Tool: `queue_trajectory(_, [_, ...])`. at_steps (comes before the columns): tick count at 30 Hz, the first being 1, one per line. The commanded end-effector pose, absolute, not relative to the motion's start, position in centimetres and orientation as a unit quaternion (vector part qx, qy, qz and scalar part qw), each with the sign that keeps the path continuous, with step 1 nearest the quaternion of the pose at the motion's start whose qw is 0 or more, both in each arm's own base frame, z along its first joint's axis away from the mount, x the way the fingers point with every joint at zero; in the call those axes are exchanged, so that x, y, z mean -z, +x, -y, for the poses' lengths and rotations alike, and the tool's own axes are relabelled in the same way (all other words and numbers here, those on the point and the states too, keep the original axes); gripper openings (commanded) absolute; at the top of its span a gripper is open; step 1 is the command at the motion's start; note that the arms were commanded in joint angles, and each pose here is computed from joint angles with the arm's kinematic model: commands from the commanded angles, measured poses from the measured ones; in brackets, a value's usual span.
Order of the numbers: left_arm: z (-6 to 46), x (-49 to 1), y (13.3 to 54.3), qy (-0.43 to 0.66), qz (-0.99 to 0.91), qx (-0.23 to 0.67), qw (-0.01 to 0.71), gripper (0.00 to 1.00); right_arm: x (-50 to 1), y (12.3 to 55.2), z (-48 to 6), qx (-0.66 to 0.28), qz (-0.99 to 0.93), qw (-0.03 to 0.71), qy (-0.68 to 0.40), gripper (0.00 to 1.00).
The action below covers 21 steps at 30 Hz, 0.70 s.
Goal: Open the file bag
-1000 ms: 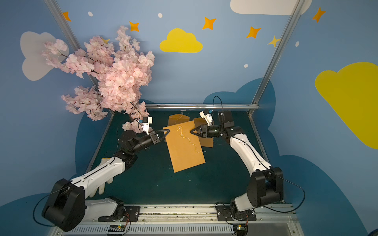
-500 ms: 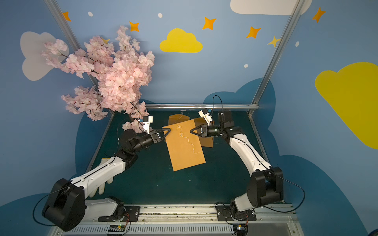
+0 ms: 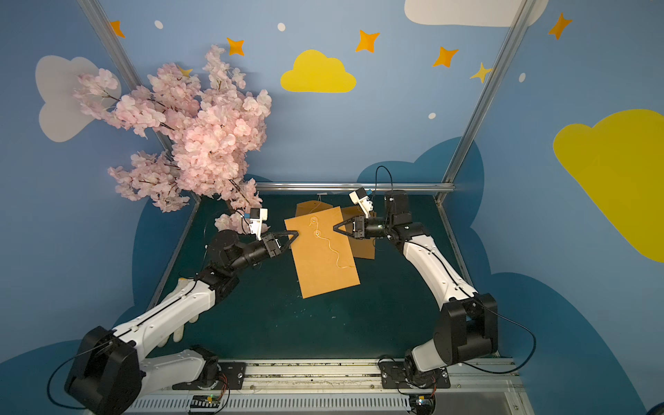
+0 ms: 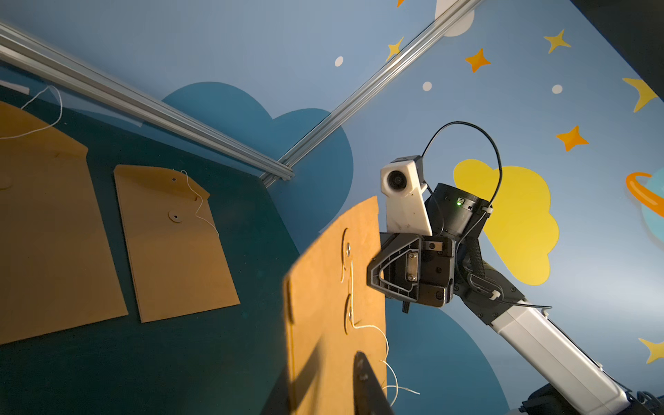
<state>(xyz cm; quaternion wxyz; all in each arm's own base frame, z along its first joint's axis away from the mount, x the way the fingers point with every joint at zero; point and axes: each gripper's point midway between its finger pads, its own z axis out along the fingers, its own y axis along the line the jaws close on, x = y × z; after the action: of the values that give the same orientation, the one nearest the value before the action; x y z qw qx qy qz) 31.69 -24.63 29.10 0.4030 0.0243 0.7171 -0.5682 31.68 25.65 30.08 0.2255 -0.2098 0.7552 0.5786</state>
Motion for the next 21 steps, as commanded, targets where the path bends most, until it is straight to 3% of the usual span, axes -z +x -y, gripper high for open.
queue_trajectory(1, [24.6, -28.9, 31.5, 0.028, -0.718, 0.562, 0.409, 0.21, -31.8, 31.9, -25.3, -0.577, -0.745, 0.254, -0.218, 0.00])
queue_trajectory(5, [24.6, -29.3, 31.8, 0.020, -0.712, 0.567, 0.413, 0.11, -32.0, 31.5, -25.3, -0.575, -0.741, 0.262, -0.227, 0.00])
queue_trajectory(17, [25.5, -30.8, 32.0, 0.027, -0.676, 0.614, 0.407, 0.02, -31.7, 30.7, -25.5, -0.577, -0.737, 0.258, -0.239, 0.00])
queue_trajectory(21, [25.5, -31.2, 31.7, 0.031, -0.663, 0.624, 0.412, 0.03, -32.3, 30.6, -25.5, -0.575, -0.734, 0.267, -0.244, 0.12])
